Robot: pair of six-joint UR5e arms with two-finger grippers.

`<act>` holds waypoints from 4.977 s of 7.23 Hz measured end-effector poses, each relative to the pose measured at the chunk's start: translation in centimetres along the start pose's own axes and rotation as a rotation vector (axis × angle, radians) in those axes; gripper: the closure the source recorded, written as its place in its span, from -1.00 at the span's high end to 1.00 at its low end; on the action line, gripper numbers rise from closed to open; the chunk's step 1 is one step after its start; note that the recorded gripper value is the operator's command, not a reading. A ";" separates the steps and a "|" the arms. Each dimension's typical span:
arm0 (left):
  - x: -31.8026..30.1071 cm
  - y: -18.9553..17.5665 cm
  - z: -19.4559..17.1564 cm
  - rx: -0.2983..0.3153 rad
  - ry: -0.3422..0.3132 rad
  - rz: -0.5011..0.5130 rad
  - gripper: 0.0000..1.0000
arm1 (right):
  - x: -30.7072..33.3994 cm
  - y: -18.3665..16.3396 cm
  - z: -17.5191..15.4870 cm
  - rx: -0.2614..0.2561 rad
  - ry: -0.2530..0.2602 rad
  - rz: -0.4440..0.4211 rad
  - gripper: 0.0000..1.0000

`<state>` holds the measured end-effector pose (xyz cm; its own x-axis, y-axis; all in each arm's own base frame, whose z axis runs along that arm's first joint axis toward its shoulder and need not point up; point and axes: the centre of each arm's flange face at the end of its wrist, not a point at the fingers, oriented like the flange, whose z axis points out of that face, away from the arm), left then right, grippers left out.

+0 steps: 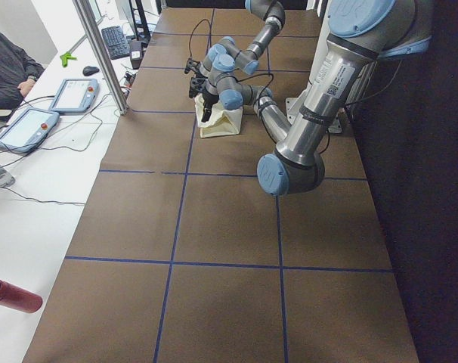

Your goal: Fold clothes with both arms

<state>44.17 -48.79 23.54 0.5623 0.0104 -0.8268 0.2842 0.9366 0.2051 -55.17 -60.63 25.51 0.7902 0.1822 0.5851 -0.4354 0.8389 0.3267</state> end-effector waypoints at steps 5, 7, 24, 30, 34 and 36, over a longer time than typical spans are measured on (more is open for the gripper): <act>-1.2 4.6 1.3 -0.003 0.138 0.056 1.00 | 1.9 -5.3 -2.3 -0.127 -0.130 0.055 1.00; -2.6 8.2 1.6 0.035 0.302 0.104 1.00 | 2.0 -5.4 -2.5 -0.130 -0.138 0.052 1.00; -4.1 14.8 5.9 0.209 0.539 0.553 -1.00 | 4.0 -4.5 -2.6 -0.129 -0.145 0.051 1.00; -16.5 19.7 9.1 -0.037 0.879 0.057 -1.00 | 4.0 -4.4 -2.6 -0.129 -0.146 0.051 1.00; -16.5 19.7 8.9 -0.085 0.906 -0.037 1.00 | 4.5 -4.2 -2.8 -0.128 -0.150 0.053 1.00; -17.2 18.2 8.4 -0.107 0.902 -0.014 1.00 | 4.7 -4.1 -2.8 -0.128 -0.151 0.053 1.00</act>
<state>46.20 -34.90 45.87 -0.2744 0.2269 -0.9345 0.1877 0.9657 0.1794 -48.47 -61.83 24.85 0.6902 0.1569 0.7064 -0.4085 0.8902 0.2014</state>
